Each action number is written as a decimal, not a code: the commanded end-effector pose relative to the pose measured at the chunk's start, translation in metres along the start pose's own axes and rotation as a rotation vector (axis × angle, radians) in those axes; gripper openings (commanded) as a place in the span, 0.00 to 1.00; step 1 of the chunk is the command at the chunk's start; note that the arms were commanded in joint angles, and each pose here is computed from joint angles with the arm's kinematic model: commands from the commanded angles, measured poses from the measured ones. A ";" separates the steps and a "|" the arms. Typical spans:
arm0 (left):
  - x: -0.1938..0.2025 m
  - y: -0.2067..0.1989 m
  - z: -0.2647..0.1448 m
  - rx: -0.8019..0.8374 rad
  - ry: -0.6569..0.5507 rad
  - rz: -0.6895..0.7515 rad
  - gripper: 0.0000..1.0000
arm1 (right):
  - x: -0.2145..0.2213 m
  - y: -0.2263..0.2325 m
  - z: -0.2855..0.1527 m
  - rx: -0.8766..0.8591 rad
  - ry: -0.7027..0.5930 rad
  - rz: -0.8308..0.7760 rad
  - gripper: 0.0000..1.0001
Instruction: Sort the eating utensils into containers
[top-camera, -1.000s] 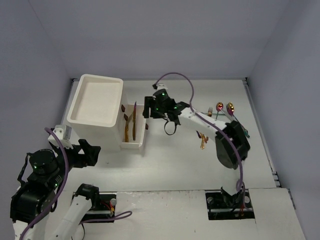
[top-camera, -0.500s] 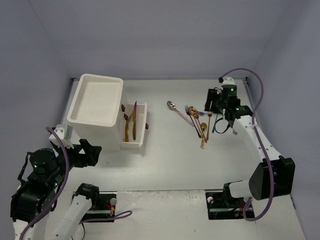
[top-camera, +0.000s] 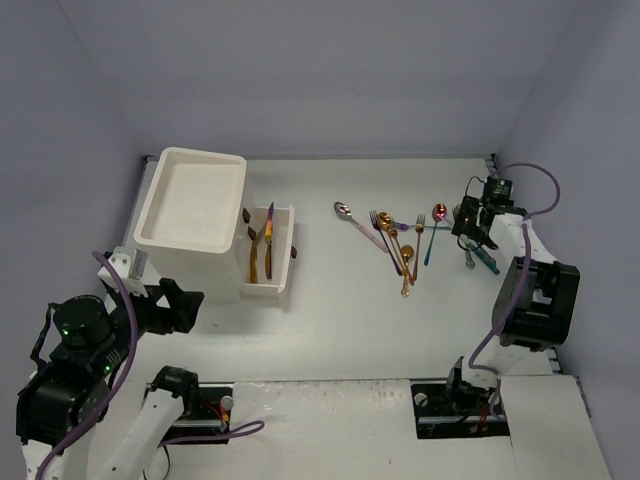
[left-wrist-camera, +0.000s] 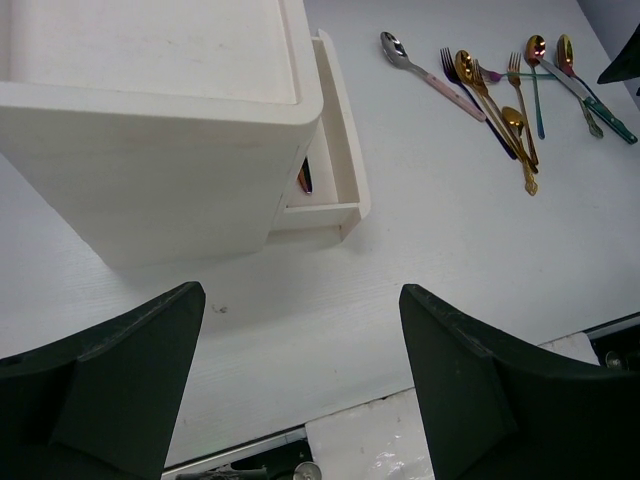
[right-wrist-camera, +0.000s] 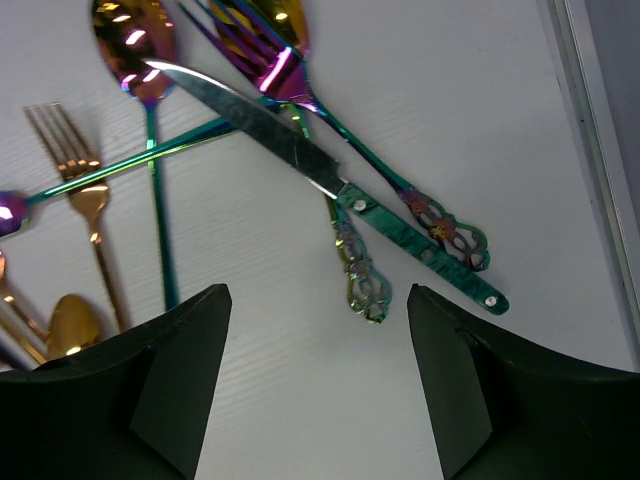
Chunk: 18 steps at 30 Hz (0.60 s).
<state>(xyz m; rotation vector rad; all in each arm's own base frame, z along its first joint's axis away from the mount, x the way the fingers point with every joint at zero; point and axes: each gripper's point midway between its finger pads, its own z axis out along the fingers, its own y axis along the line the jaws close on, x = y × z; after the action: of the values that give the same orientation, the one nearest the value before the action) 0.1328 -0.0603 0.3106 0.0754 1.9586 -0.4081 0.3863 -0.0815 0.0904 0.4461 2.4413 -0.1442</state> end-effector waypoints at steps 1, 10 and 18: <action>-0.010 -0.009 0.004 0.053 -0.022 0.048 0.76 | -0.021 -0.026 0.016 0.028 -0.013 0.002 0.70; -0.003 -0.013 0.006 0.094 -0.011 0.072 0.76 | -0.020 -0.020 0.045 -0.044 0.042 -0.132 0.76; -0.005 -0.014 0.005 0.098 -0.022 0.081 0.76 | 0.023 -0.009 0.070 -0.118 0.171 -0.128 0.77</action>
<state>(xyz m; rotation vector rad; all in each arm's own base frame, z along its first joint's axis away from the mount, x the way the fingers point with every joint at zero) 0.1287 -0.0695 0.3005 0.1778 1.9709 -0.4384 0.4040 -0.1108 0.0284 0.3007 2.6130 -0.0976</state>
